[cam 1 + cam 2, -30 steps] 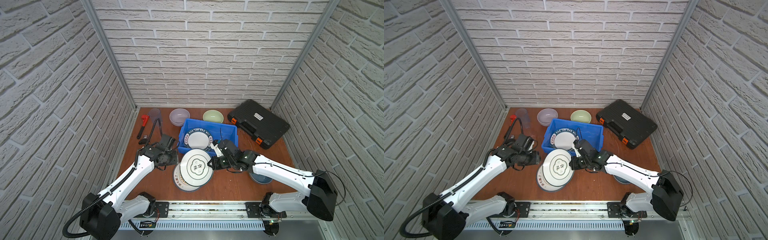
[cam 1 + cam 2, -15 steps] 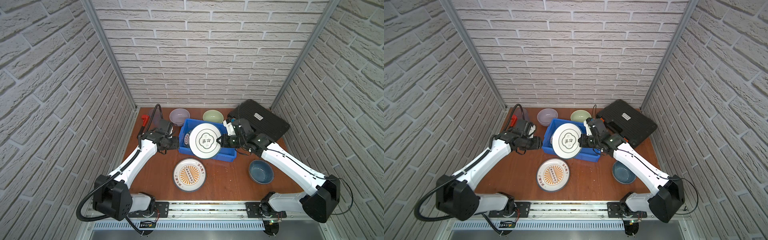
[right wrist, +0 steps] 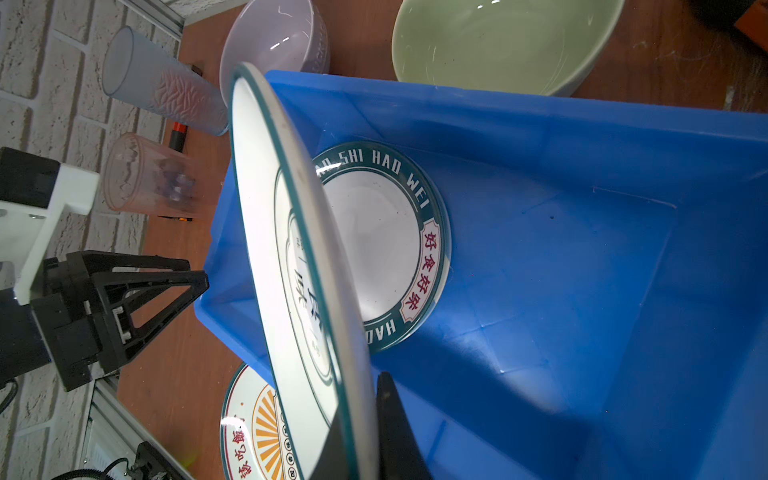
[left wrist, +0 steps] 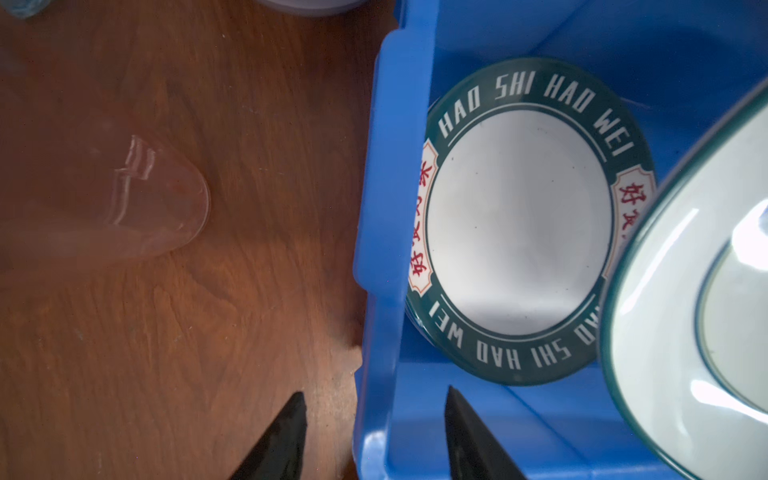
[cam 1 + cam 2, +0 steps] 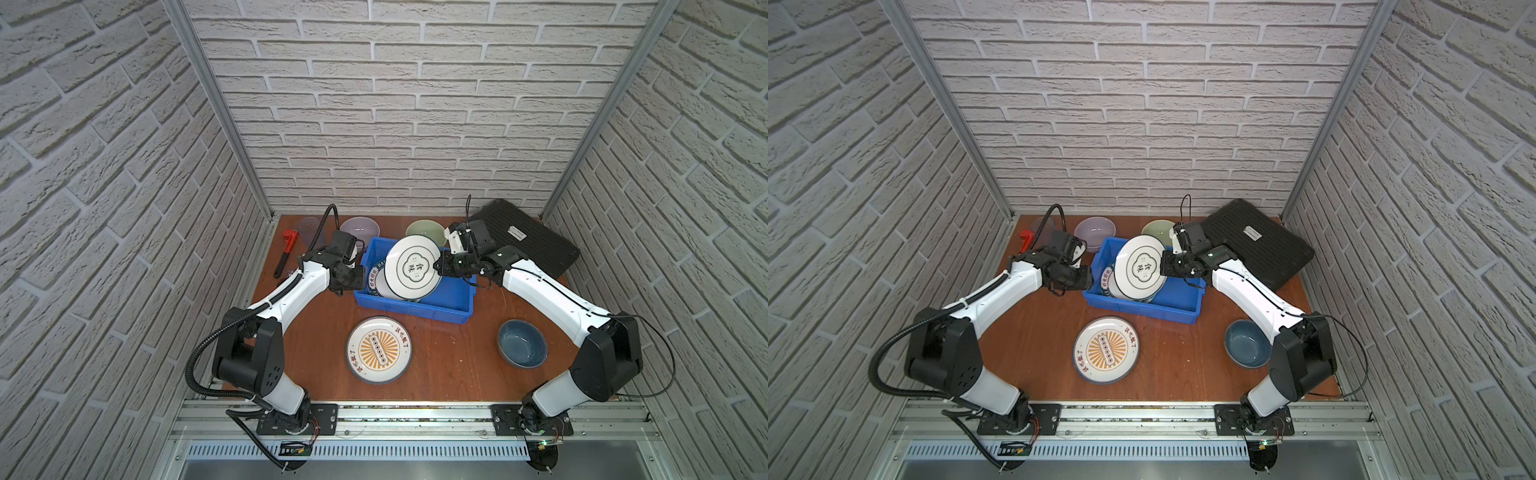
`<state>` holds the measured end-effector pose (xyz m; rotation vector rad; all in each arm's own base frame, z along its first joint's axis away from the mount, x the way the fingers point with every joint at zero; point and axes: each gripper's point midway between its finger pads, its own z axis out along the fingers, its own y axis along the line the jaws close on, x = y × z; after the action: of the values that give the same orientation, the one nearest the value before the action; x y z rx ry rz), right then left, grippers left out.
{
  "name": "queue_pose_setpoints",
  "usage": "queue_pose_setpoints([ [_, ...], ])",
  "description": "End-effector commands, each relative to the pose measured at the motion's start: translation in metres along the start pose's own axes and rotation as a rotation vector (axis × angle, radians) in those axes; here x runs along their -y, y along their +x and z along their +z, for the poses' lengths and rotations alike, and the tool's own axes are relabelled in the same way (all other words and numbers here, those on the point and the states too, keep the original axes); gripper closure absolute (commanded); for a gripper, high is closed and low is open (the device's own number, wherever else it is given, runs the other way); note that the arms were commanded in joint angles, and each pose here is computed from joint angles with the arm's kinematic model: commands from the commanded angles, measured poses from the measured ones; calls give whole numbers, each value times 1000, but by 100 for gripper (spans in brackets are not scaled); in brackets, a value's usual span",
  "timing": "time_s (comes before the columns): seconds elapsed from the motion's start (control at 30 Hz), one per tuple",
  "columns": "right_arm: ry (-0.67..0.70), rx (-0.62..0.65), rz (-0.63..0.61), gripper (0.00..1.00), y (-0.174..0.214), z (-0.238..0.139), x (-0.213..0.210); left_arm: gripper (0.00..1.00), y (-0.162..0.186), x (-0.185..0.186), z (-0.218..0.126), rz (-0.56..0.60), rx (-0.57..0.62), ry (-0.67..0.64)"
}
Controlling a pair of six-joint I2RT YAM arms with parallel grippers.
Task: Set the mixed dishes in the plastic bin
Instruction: 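Lift the green-rimmed white plate with both grippers and carry it into the bin, then lower the green-rimmed plate onto the plates in the bin and release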
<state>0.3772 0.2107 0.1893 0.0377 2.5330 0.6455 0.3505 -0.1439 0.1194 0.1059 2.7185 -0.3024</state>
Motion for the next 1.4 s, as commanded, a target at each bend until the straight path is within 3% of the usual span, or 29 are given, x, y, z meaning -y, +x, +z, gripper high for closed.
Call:
queue_pose_setpoints([
  [0.0,-105,97,-35,94,-31,-1,-24,50,-19,1,2,26,39,2],
  [0.47,-197,13,36,94,-22,61,-24,63,-16,7,14,14,3,35],
  [1.0,-198,-57,55,90,-6,99,-13,65,-13,9,14,6,-9,47],
  [1.37,-153,-81,48,74,2,107,-2,65,-9,9,12,10,-12,47],
])
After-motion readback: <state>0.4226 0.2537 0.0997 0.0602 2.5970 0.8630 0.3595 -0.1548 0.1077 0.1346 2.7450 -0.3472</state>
